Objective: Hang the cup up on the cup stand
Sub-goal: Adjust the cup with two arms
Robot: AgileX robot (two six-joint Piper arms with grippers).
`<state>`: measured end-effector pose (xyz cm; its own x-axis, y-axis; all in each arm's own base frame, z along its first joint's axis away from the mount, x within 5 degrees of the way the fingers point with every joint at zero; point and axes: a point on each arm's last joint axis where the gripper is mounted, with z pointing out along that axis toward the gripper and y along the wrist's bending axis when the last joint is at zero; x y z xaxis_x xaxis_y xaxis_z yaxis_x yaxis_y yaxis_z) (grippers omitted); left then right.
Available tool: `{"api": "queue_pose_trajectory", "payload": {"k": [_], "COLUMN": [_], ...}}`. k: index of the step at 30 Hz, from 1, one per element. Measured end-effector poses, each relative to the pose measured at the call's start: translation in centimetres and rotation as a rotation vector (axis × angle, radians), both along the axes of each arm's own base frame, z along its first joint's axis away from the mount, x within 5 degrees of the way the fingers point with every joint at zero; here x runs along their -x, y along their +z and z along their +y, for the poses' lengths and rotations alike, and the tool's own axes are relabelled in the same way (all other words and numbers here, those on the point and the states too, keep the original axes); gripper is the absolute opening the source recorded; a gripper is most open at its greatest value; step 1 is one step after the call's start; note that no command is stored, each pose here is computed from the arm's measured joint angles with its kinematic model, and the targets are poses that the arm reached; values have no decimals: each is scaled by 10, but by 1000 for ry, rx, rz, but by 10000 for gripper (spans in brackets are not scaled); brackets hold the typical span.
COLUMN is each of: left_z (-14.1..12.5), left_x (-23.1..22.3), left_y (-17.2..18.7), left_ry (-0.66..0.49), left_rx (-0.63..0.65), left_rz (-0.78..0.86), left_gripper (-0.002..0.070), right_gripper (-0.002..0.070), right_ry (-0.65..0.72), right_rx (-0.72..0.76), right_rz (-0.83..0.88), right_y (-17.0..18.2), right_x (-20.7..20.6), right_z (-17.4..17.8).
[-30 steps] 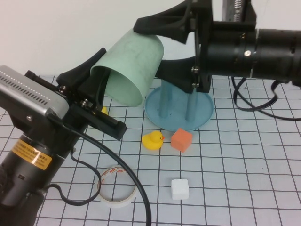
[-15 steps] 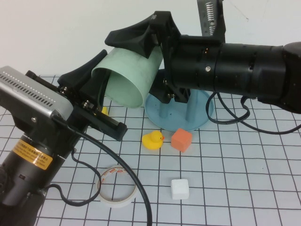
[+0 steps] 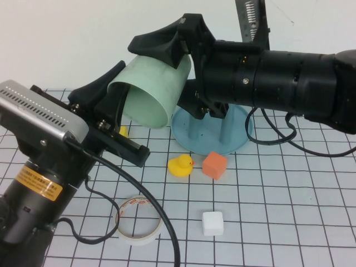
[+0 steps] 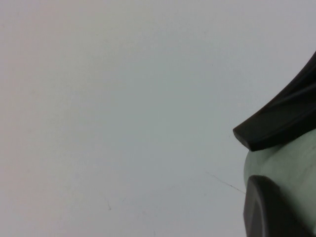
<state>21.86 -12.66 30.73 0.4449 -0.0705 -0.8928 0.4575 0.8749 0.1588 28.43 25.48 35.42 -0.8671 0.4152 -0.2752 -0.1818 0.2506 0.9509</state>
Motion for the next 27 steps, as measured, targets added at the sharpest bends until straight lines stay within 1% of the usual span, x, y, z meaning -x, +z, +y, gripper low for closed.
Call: {"api": "queue_pose_trajectory", "payload": {"k": [7,12,27], "left_z": [1,2,2], "left_x": [0,-1,-1], "left_y": [0,0,0], "left_ry": [18,38,39], "left_rx": [-16,-10,-13], "left_rz": [-9,-5,-7], "left_gripper": [10,10,10], "right_gripper": [587,586,586], "right_ry": [1,-3,1], "right_rx": [3,5,11], "right_rz": [-14,-16,-35], "right_y": [1,1,1], "right_x": [0,0,0], "right_z": [0,0,0]}}
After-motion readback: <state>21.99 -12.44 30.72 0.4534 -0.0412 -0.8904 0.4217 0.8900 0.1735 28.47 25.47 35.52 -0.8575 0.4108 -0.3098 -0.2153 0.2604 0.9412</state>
